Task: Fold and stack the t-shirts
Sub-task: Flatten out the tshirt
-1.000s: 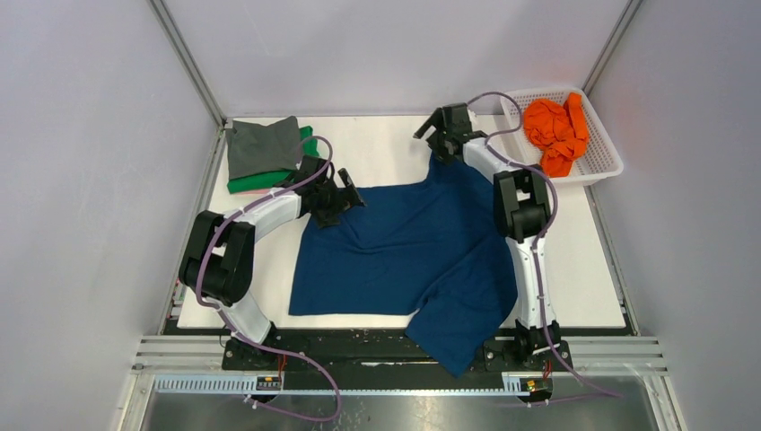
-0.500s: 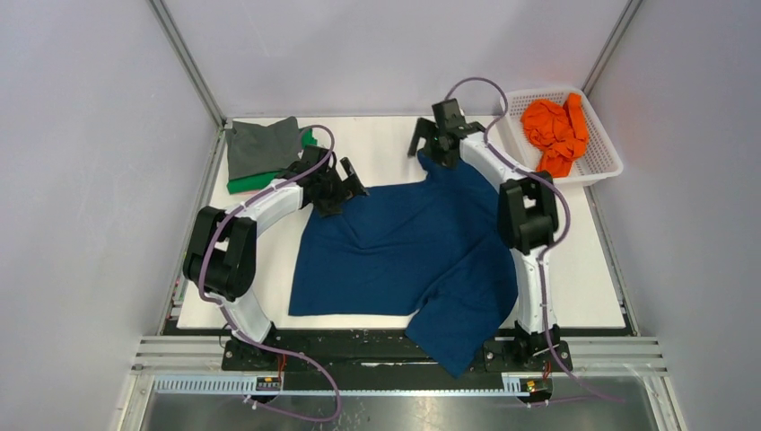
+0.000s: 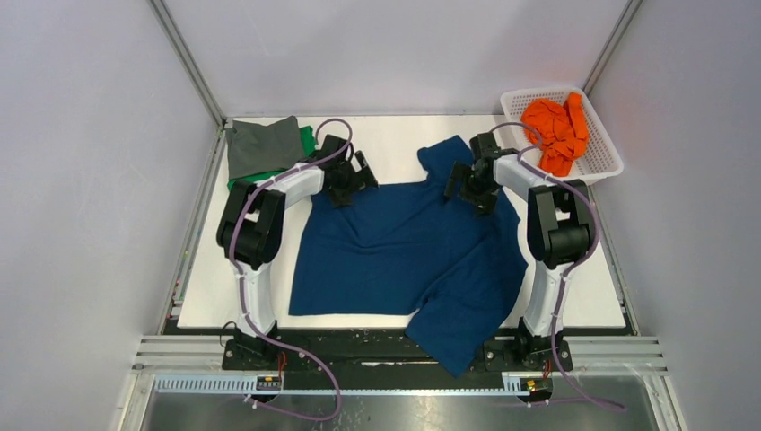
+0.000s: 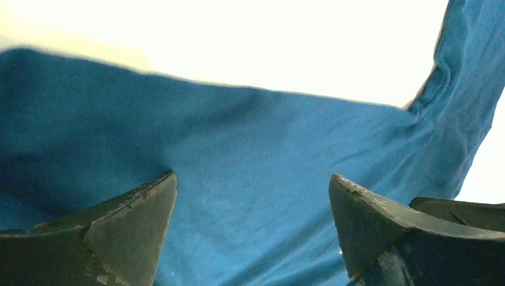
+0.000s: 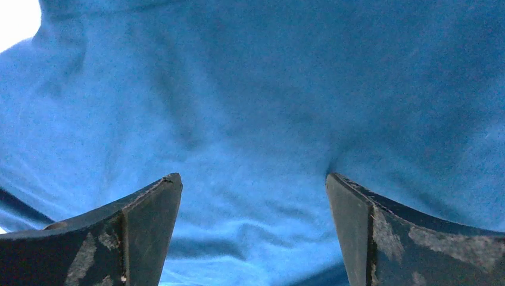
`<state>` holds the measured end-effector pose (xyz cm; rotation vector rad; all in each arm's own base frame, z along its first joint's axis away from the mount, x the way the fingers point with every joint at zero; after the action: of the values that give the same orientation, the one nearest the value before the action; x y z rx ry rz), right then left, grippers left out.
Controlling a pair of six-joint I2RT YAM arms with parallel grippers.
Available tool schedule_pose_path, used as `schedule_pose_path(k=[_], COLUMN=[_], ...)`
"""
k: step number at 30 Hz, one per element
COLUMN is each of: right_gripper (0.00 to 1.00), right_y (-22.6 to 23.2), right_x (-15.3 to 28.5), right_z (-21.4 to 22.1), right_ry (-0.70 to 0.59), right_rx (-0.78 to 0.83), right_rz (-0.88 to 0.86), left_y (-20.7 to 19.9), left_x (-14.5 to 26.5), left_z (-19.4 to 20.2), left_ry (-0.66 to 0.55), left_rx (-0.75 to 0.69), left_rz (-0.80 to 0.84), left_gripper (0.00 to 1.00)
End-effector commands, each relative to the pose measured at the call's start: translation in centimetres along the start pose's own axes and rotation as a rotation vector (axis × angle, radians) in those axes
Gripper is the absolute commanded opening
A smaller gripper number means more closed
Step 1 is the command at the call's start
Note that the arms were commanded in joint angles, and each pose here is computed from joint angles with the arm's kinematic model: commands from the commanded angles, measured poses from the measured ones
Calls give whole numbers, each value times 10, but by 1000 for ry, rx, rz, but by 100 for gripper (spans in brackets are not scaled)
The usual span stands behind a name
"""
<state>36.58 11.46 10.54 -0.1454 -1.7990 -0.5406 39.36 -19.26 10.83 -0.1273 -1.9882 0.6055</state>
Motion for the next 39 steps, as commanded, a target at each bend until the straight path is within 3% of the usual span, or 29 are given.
schedule_pose_path(k=[1, 10, 17, 20, 23, 27, 30, 34, 39], right_gripper=[100, 100, 99, 100, 100, 99, 100, 99, 99], right_y=[5, 25, 47, 61, 59, 40, 20, -18, -42], right_x=[-5, -28, -35, -2, 56, 126, 144, 136, 137], right_z=[-27, -82, -131, -147, -146, -122, -88, -39, 15], right_ry=[17, 38, -37, -71, -169, -390, -519, -510, -464], right_rx=[-45, -114, -119, -53, 24, 138, 116, -49, -85], right_rz=[-43, -112, -199, -219, -171, -102, -200, -313, -243], left_y=[-6, -4, -40, -52, -69, -73, -57, -6, 76], left_x=[-15, -53, -68, -55, 2, 97, 148, 179, 182], left_z=[-19, -71, -133, -145, -148, -125, -87, -21, 64], left_ry=[-29, -9, -78, -134, -227, -395, -461, -395, -269], left_rx=[9, 88, 61, 27, -64, -198, -220, -145, 2], left_rz=[-42, -86, 99, 135, 125, 0, -10, -102, -333], left_gripper=[99, 99, 99, 99, 99, 99, 99, 99, 99])
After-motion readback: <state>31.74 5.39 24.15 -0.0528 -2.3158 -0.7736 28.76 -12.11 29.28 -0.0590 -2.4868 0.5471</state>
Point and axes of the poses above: each gripper's point midway between its finger pads, its own x axis back along the fingers, its own y axis along the line the jaws close on, z = x × y, the point moved 8 cm from there along x, back along the fingers, and after that the axes turned 7 degrees about -x, right-handed, at the moved point
